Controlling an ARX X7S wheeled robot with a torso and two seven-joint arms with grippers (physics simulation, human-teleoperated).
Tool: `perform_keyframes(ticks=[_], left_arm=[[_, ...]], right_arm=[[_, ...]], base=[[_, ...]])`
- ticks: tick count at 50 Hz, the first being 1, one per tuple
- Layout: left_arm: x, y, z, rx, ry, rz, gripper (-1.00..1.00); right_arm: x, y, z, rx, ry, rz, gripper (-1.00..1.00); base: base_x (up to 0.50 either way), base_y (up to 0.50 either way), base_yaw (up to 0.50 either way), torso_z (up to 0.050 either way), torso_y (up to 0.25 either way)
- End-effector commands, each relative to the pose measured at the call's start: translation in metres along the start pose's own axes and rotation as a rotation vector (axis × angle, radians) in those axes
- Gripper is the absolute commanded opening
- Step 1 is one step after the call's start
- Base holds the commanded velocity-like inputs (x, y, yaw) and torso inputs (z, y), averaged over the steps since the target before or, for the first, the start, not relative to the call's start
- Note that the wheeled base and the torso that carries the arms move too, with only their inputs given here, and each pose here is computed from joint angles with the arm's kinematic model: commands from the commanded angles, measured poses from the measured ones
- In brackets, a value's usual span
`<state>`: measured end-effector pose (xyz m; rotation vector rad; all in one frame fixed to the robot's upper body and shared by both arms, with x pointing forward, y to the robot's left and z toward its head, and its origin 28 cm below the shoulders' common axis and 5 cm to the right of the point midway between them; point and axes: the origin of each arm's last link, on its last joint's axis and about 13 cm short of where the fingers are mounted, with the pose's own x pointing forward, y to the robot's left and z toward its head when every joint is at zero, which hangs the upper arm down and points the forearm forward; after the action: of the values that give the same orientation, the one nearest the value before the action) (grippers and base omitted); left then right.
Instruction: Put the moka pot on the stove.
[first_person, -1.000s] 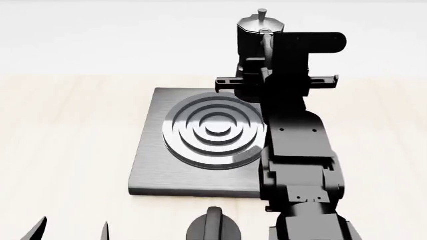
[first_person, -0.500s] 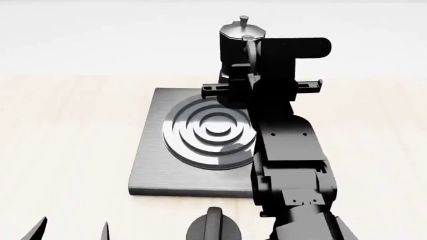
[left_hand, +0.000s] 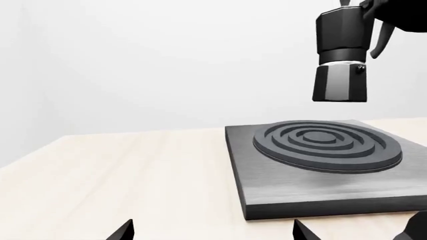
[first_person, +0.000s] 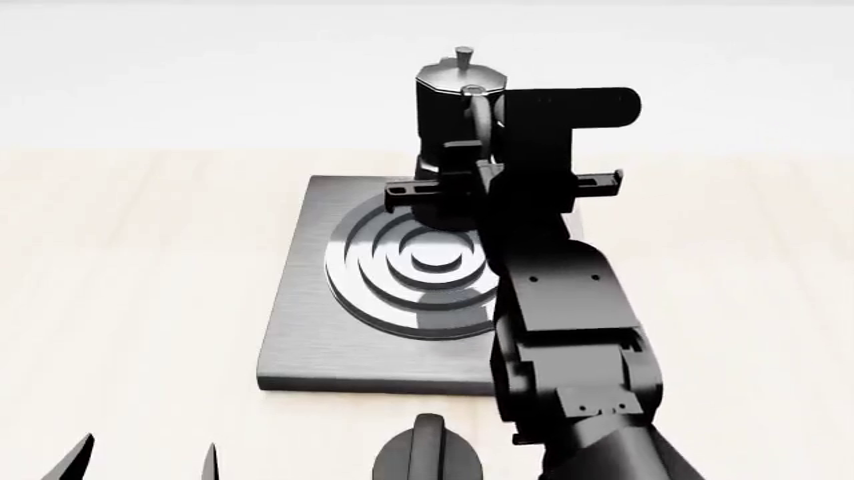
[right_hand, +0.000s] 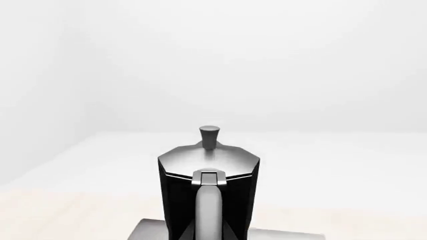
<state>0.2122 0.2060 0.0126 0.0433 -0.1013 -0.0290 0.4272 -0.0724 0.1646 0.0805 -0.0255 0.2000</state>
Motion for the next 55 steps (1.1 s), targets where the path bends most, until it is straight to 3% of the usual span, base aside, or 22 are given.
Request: perform_keyframes(ticks=[1,55], left_arm=[[0.000,0.000,0.000,-0.014,-0.010,0.009,1.00],[0.000,0.000,0.000,-0.015,-0.010,0.010,1.00]], right_arm=[[0.001,0.003,0.000,-0.003,0.002,0.011,-1.00],[-0.004,0.005,-0.015,0.023,0.048,0.026,-1.00]], base=[[0.00,0.00,0.00,0.000,0.000],[0.00,0.00,0.00,0.000,0.001]])
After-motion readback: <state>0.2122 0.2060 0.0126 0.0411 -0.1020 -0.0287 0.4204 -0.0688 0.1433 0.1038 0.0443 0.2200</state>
